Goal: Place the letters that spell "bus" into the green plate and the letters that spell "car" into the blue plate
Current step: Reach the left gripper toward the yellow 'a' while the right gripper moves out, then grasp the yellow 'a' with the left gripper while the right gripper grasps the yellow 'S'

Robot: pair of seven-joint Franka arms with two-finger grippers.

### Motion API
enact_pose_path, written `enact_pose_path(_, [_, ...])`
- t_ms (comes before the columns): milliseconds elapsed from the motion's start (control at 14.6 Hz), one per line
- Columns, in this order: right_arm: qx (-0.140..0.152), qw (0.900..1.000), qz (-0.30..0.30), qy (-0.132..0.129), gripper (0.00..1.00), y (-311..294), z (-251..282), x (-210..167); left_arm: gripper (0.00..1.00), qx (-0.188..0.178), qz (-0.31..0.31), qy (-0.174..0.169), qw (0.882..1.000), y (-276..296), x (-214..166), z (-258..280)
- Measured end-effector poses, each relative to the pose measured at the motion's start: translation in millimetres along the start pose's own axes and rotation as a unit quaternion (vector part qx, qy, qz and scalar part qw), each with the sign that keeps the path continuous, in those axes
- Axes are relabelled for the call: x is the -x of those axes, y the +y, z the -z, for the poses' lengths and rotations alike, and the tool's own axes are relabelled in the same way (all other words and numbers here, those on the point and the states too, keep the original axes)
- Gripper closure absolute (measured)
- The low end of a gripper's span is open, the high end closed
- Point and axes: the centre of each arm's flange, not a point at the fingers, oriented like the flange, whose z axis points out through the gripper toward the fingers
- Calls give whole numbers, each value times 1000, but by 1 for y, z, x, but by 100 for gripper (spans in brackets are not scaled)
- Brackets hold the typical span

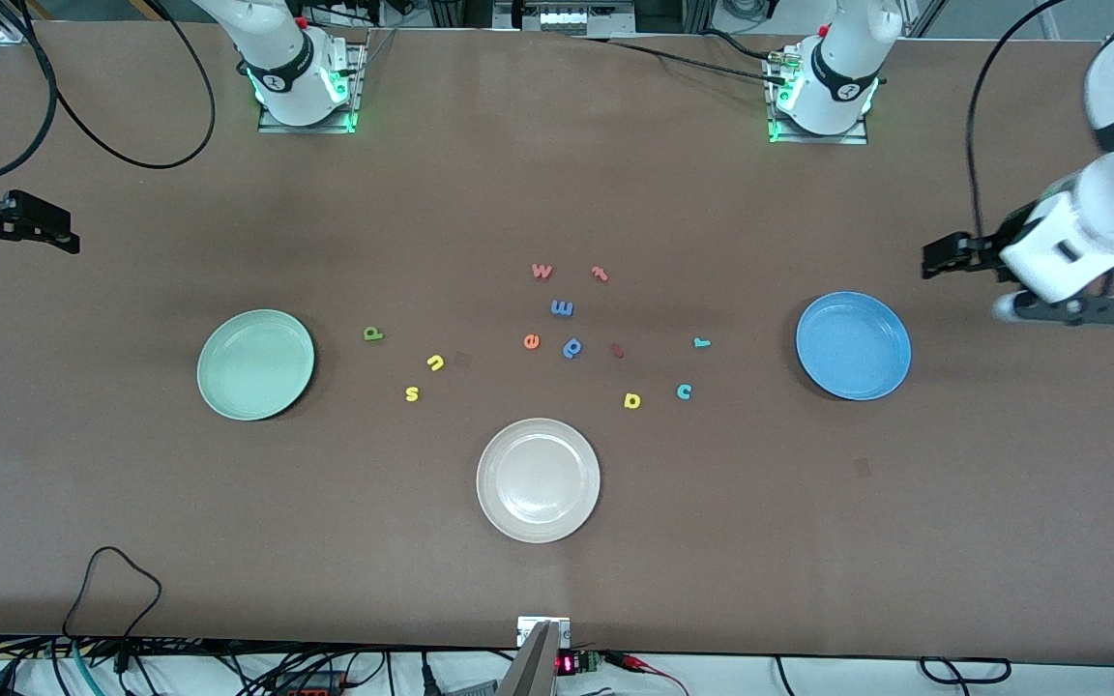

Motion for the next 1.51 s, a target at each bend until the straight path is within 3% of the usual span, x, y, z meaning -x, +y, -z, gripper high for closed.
enact_pose_path(275, [-2,1000,4,-12,0,-3,-13,-5,3,3,-63,-32,997,75,-50,-101])
enact_pose_path(344, [-3,1000,6,-16,0,-4,-17,-8,10,4,-73,-38,997,88,-59,-125])
enact_pose_path(481, [-4,1000,7,-24,0,-6,-27,-13,15,5,-91,-42,995,112,-71,-165])
enact_pose_path(550, [-5,1000,8,-29,0,-6,-31,-15,22,6,-101,-36,994,127,-76,-180])
enact_pose_path(962, [-5,999,27,-45,0,-27,-47,-26,25,19,-122,36,992,199,-110,-233])
enact_pose_path(1306, [-7,995,54,-85,0,-61,-77,-38,33,30,-111,51,992,277,-128,-258])
enact_pose_path(1512, [-3,995,50,-86,0,-70,-104,-56,39,36,-96,58,993,297,-136,-264])
